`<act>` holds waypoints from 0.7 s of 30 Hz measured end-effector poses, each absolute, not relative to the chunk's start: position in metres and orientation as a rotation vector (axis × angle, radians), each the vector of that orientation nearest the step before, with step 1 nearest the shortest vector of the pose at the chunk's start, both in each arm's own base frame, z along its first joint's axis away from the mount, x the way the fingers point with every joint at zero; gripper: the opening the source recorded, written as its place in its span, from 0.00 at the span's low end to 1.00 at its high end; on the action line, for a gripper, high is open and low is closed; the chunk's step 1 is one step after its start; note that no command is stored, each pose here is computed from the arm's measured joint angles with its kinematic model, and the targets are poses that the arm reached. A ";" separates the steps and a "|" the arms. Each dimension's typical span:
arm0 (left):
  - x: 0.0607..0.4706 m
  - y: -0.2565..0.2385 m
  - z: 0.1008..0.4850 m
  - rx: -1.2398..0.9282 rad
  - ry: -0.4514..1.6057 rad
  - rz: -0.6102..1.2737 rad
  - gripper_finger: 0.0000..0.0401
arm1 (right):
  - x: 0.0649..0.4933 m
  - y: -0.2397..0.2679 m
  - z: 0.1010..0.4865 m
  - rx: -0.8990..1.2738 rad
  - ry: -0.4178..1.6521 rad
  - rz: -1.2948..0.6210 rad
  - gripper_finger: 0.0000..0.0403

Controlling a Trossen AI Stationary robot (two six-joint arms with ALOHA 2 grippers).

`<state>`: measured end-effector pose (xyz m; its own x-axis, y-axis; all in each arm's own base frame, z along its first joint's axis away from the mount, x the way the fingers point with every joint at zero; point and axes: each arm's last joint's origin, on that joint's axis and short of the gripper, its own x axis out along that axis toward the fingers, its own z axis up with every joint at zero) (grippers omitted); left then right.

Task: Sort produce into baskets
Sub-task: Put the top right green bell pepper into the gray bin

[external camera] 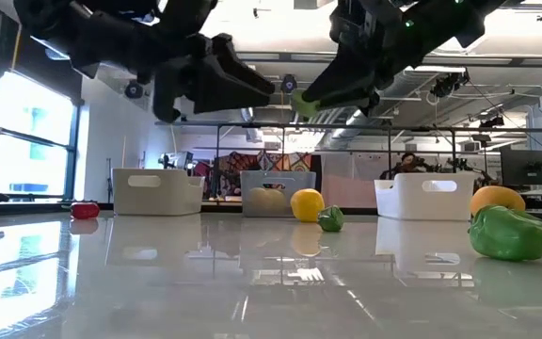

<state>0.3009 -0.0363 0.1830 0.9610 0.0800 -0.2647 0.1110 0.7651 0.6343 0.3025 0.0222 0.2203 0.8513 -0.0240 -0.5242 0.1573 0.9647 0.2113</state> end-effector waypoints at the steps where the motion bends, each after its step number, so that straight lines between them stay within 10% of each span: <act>1: 0.303 -0.037 0.183 0.717 0.290 -0.012 0.46 | 0.302 0.023 0.220 0.251 0.546 -0.094 0.17; 21: 0.323 -0.049 0.191 0.800 0.225 -0.090 0.47 | 0.303 0.027 0.222 0.279 0.539 0.014 0.17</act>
